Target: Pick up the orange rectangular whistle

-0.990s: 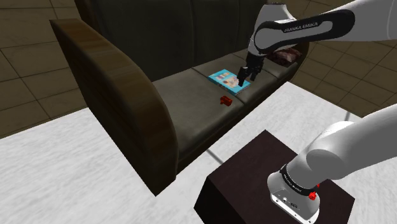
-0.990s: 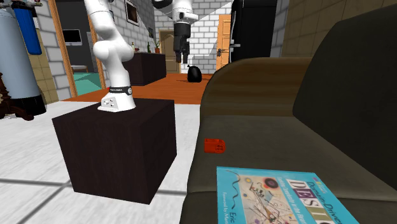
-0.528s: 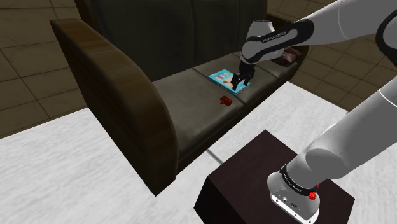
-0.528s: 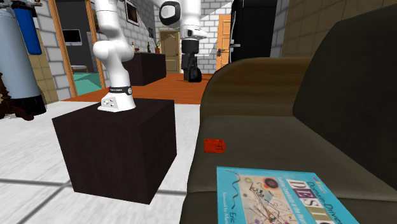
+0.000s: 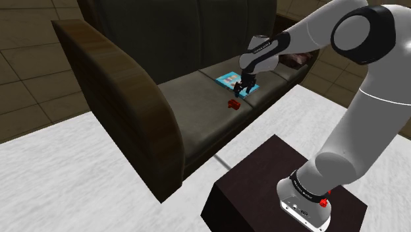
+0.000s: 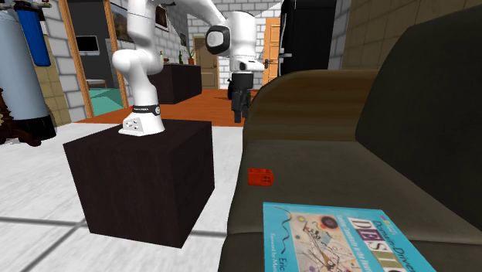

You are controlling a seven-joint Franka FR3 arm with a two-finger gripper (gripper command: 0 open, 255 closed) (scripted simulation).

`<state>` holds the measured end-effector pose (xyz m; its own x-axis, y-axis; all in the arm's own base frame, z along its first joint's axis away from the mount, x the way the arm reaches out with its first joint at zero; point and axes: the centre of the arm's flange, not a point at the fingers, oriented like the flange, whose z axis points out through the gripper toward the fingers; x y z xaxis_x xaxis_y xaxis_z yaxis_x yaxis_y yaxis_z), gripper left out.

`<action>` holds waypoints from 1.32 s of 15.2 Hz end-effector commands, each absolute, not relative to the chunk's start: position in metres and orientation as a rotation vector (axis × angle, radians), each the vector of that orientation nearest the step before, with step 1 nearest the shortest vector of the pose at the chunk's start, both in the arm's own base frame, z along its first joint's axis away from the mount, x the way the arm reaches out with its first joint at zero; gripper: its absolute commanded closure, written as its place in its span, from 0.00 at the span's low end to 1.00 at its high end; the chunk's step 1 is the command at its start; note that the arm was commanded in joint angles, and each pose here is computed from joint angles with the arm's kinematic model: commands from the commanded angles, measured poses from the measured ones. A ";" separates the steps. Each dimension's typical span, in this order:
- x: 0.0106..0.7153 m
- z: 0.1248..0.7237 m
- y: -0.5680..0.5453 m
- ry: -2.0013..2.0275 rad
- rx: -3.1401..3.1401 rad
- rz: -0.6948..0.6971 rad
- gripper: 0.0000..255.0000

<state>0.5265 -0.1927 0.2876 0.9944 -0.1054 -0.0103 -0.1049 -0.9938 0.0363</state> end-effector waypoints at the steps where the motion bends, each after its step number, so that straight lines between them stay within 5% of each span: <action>1: 0.539 0.264 -0.207 -0.176 3.105 -0.016 0.00; 20: 0.609 0.109 -0.276 -0.246 3.127 -0.011 0.00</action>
